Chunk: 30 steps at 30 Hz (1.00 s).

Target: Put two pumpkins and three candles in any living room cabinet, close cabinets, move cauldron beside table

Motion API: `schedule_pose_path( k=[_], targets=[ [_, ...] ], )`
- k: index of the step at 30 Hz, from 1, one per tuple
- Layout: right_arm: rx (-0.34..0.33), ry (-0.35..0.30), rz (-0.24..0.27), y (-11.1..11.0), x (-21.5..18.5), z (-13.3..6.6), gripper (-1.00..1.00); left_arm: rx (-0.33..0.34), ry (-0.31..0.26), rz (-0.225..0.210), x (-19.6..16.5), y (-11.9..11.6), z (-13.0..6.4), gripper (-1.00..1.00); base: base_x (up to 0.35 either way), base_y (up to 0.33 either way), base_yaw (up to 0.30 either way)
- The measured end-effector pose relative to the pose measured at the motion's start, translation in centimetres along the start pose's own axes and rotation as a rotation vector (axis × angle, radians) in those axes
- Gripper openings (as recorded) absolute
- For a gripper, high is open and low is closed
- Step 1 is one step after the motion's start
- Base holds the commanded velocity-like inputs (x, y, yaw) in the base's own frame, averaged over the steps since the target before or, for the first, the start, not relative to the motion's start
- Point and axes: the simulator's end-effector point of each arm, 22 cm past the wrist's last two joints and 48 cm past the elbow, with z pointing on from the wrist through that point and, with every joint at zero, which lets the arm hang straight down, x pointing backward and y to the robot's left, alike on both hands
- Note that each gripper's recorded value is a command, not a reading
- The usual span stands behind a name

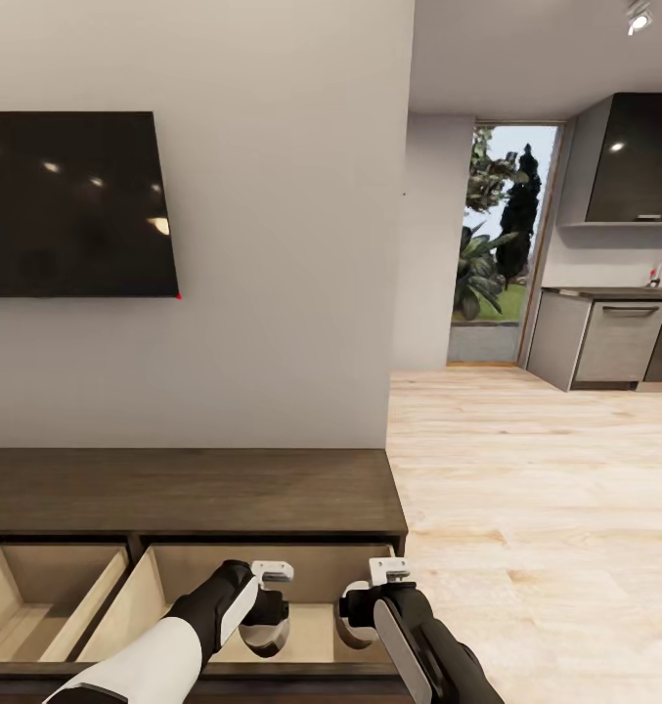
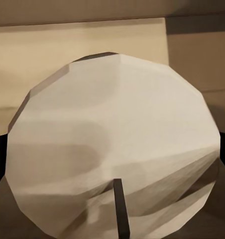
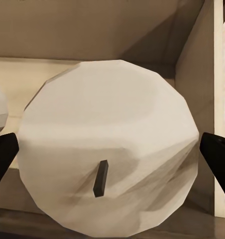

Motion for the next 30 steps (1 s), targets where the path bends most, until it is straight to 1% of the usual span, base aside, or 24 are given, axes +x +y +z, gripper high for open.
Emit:
schedule_pose_path(
  k=[5,9,12,20,30],
  targets=[
    [0.003,0.005,-0.001,-0.1,0.1,0.0,-1.00,-0.001,0.011,0.001,0.3,0.0,0.0,-1.00,0.000,0.000,0.000],
    [0.006,0.005,-0.003,-0.3,0.7,0.6,-1.00,-0.001,0.021,0.004,1.0,0.0,0.7,-1.00,0.000,0.000,0.000],
    [0.010,-0.018,-0.008,-0.3,-1.1,0.3,-1.00,-0.002,0.041,0.006,1.2,0.0,0.6,-1.00,0.000,0.000,0.000],
    [0.005,-0.040,-0.006,-0.3,-2.5,0.0,-1.00,-0.002,0.080,0.012,1.7,0.0,0.3,-1.00,0.000,0.000,0.000],
    [0.003,-0.025,-0.005,-0.4,-2.2,0.5,-1.00,-0.002,0.103,0.012,2.2,0.1,0.8,-1.00,0.000,0.000,0.000]
  ],
)
